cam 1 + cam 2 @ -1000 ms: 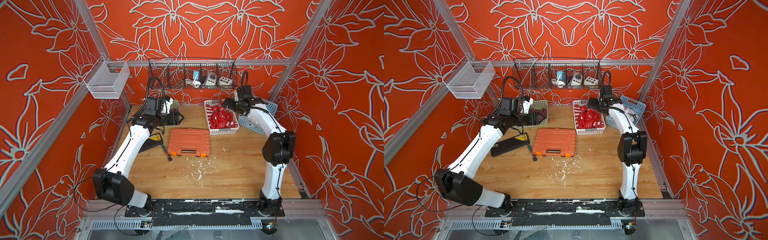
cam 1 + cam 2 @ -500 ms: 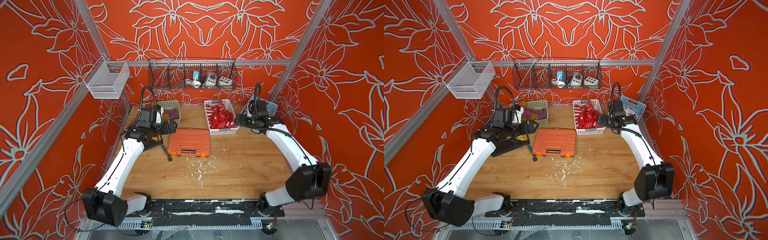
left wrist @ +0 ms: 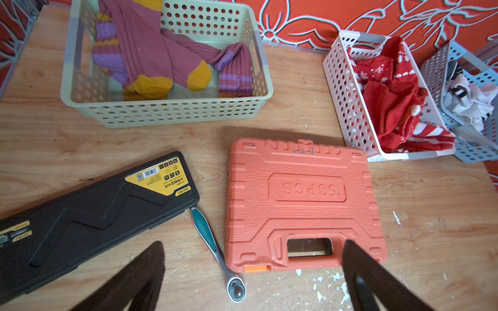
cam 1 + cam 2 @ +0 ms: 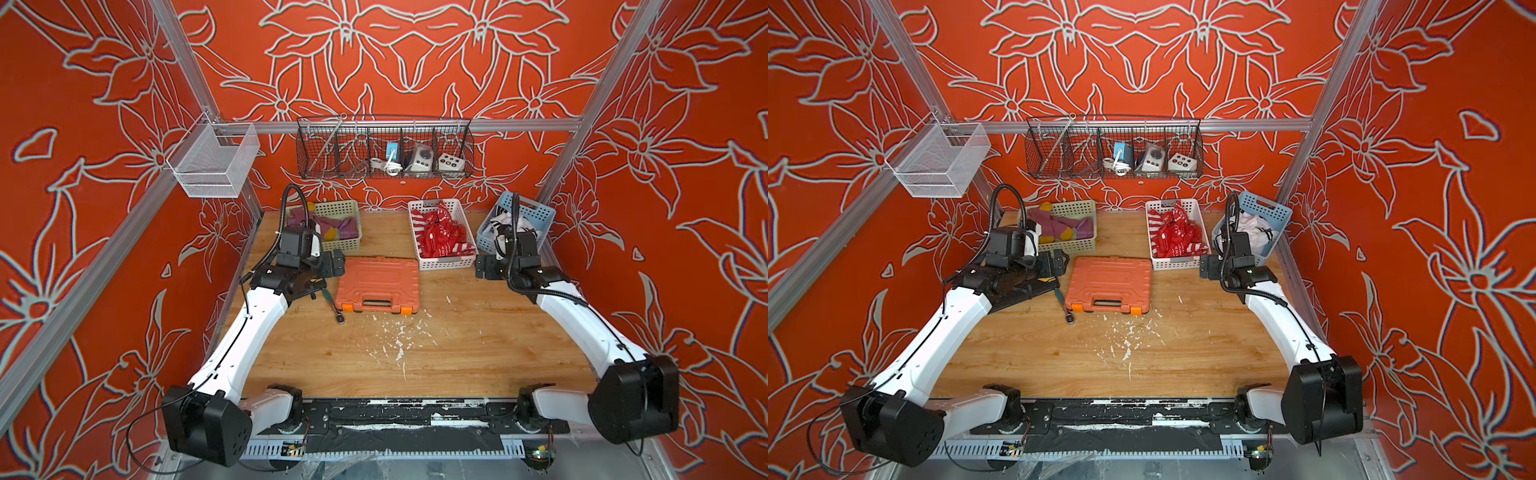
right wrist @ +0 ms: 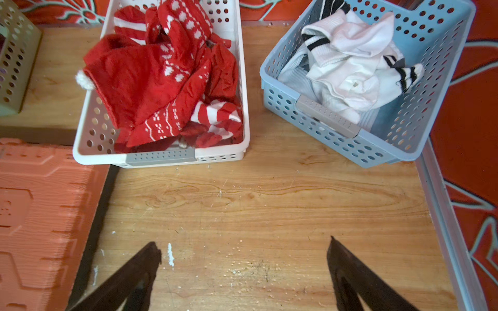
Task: Sort the socks into the basket by color
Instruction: Place the sock in the bin, then reset both arms
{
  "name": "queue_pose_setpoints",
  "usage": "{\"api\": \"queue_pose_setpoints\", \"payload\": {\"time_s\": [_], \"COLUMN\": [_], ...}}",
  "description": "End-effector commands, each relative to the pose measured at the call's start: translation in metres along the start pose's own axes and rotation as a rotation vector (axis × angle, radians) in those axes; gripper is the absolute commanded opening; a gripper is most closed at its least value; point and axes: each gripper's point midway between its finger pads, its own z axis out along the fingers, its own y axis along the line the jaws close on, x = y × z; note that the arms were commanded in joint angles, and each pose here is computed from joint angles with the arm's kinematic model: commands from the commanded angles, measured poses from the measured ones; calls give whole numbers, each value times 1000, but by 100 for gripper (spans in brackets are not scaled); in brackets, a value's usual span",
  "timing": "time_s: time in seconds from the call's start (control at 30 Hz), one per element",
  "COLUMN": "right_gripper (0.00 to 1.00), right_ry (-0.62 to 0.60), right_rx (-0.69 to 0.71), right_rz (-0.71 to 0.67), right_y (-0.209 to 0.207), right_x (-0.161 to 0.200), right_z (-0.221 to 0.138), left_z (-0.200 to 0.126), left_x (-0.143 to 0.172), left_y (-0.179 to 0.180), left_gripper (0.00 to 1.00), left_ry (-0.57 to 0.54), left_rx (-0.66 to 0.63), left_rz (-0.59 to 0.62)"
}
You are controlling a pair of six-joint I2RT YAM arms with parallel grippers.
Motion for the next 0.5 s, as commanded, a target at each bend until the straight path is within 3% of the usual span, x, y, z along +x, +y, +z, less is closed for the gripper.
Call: {"api": "queue_pose_setpoints", "payload": {"time_s": [0.0,0.27,0.47], "right_gripper": [98,98,98], "right_ry": [-60,-103,-100], "right_rx": [84,213,256], "right_rz": [-28,38,223], "right_y": [-17,-49,-97], "right_x": [-5,13,29], "right_z": [-4,9,16], "left_z": [6,15,28], "left_x": [5,6,13], "left_y": [11,29,41], "left_gripper": [100,100,100], "left_ry": [-3,-61,-78], "left_rx": [-46,-131,-157], "left_rz": [35,53,42]}}
